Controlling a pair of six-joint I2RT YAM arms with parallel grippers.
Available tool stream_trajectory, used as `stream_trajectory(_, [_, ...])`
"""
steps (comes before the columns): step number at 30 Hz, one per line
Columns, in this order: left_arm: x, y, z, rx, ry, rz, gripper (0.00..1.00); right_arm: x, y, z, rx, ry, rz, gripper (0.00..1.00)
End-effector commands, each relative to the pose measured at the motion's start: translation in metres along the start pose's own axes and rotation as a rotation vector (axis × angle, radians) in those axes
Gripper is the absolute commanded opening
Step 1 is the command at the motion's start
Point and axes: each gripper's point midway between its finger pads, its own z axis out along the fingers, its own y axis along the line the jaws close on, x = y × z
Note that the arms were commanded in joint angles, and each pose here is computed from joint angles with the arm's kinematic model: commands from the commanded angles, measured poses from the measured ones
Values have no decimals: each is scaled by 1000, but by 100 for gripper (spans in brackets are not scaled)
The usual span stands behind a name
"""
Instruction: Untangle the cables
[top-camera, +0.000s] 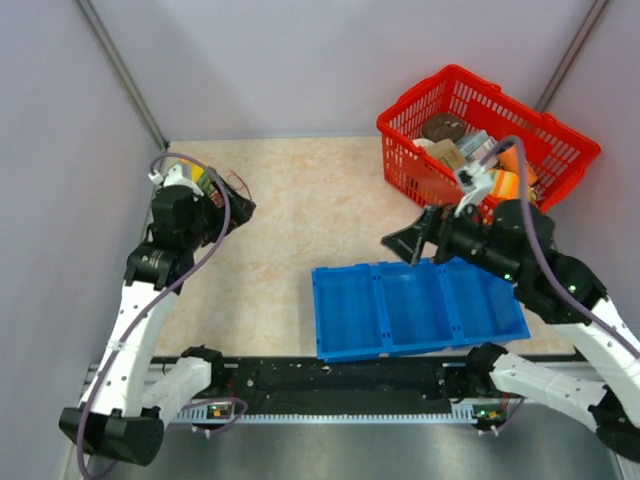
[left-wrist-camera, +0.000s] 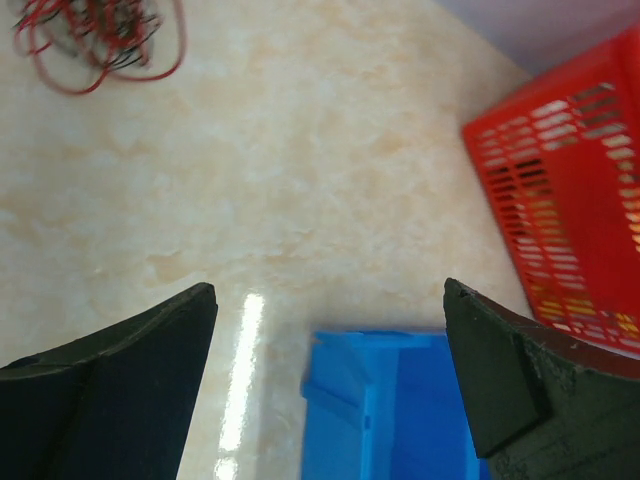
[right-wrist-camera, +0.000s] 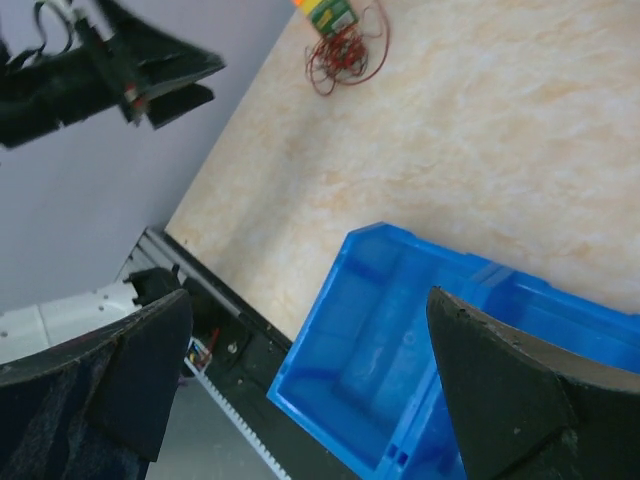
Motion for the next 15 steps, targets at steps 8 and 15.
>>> stream_trajectory(8, [13, 131, 82, -384, 88, -590, 98, 71, 1, 95, 362, 218, -98, 99])
stream_trajectory(15, [2, 205, 164, -548, 81, -629, 98, 60, 2, 84, 297, 101, -34, 99])
